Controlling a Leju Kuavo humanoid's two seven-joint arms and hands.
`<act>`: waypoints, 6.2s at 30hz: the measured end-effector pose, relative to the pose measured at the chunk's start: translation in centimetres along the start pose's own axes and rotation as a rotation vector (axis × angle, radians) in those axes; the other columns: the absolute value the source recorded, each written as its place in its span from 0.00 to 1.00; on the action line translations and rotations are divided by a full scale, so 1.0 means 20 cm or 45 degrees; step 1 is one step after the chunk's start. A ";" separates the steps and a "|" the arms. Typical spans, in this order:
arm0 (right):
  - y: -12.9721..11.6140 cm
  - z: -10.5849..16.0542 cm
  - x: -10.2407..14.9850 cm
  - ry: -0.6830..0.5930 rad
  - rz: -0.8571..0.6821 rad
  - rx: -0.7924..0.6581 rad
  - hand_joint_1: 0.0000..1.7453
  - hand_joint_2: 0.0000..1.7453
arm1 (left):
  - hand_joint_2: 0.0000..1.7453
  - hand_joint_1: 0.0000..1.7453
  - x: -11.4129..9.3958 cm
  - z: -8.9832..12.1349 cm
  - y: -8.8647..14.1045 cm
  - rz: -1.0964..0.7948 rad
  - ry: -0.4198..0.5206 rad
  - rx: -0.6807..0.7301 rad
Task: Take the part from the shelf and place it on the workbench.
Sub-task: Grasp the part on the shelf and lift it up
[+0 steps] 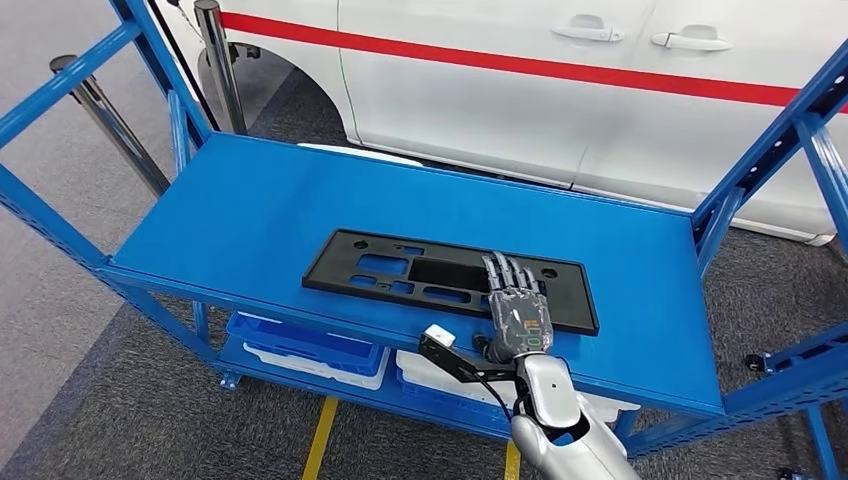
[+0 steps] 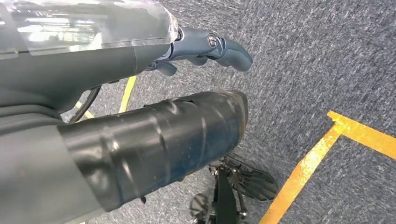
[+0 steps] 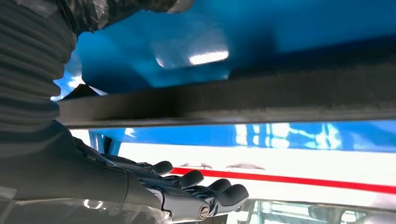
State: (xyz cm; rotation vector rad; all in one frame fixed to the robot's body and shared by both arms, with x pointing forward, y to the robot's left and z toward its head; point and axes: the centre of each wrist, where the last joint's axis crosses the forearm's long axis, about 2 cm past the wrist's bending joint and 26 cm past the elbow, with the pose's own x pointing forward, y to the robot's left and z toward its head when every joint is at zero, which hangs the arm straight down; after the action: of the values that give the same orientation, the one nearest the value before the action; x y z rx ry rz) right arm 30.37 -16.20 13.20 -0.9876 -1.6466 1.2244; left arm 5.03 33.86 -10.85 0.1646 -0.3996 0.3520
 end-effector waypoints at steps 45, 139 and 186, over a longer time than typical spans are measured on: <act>0.02 0.00 -0.05 -0.009 0.000 -0.010 1.00 1.00 | 0.00 0.00 -0.02 0.00 0.00 0.053 -0.018 -0.003; -0.08 0.59 -0.09 0.002 0.057 -0.617 1.00 1.00 | 1.00 0.00 -0.05 0.03 -0.16 -0.136 0.044 0.039; -0.05 0.49 0.04 -0.428 -1.747 -0.213 1.00 1.00 | 1.00 0.00 -0.03 0.02 -0.15 -0.105 0.050 0.030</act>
State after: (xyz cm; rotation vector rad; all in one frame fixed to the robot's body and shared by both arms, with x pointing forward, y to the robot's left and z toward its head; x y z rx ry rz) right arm 20.78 -18.79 12.54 0.3839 -2.0556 0.2823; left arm 5.37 30.78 -10.97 0.1960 -0.3491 0.2787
